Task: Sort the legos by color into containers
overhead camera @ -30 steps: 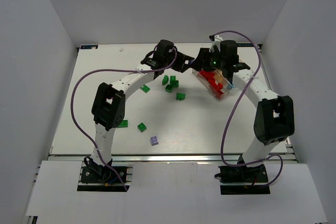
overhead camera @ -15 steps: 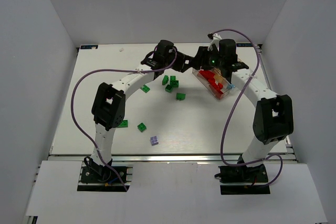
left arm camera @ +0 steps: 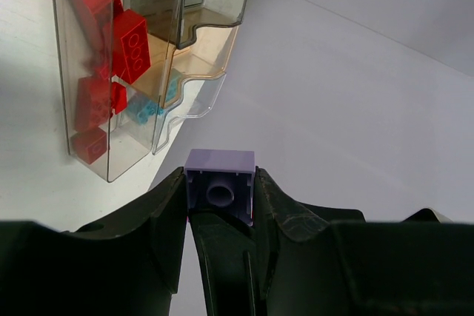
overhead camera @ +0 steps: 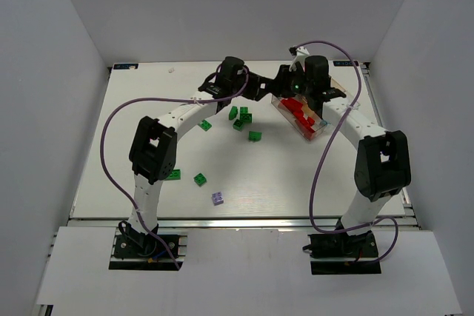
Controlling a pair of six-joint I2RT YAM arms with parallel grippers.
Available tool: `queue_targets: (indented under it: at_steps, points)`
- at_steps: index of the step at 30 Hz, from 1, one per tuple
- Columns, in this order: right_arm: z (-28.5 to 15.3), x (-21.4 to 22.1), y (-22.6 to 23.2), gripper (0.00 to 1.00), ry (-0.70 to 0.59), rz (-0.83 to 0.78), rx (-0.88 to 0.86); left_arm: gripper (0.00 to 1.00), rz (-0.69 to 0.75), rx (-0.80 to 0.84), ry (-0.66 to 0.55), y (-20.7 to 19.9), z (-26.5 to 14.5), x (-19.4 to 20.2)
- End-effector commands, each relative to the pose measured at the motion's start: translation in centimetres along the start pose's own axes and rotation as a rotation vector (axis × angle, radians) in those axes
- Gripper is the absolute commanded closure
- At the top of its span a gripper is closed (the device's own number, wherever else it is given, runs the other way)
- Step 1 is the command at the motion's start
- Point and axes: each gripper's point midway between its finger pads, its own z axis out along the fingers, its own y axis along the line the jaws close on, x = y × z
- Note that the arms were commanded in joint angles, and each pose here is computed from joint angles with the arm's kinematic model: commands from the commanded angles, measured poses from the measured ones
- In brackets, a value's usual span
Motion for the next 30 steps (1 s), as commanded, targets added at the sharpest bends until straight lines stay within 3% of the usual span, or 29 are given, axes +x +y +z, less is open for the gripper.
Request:
queue_targets:
  at_steps: [1, 2, 5, 11, 13, 20, 25, 30]
  points:
    - [-0.3, -3.6, 0.4, 0.96, -0.131, -0.047, 0.001, 0.96, 0.029, 0.084, 0.081, -3.4, -3.0, 2.8]
    - [-0.5, -3.7, 0.2, 0.97, -0.136, -0.049, 0.007, 0.78, 0.033, 0.091, 0.088, -3.4, -2.9, 2.9]
    - [-1.0, -3.5, -0.5, 1.0, -0.131, -0.052, 0.034, 0.46, 0.033, 0.109, 0.1, -3.5, -2.9, 2.5]
    - [-2.3, -2.6, -2.5, 1.0, -0.12, -0.041, 0.084, 0.3, 0.04, 0.106, 0.093, -2.8, -2.9, 1.4]
    - [-2.9, -2.7, -3.6, 1.0, -0.119, -0.042, 0.113, 0.2, 0.05, 0.086, 0.078, -2.3, -3.0, 0.8]
    - [-5.3, -2.2, -8.3, 1.0, -0.074, -0.081, 0.233, 0.1, 0.106, 0.018, -0.031, 0.1, -4.3, -3.5]
    - [-6.1, -0.9, -14.2, 1.0, 0.035, -0.109, 0.369, 0.11, 0.191, 0.004, -0.065, 1.7, -7.1, -5.7]
    - [-6.3, -1.0, -18.2, 1.0, 0.112, -0.221, 0.427, 0.14, 0.462, -0.047, -0.093, 2.5, -11.1, -6.3]
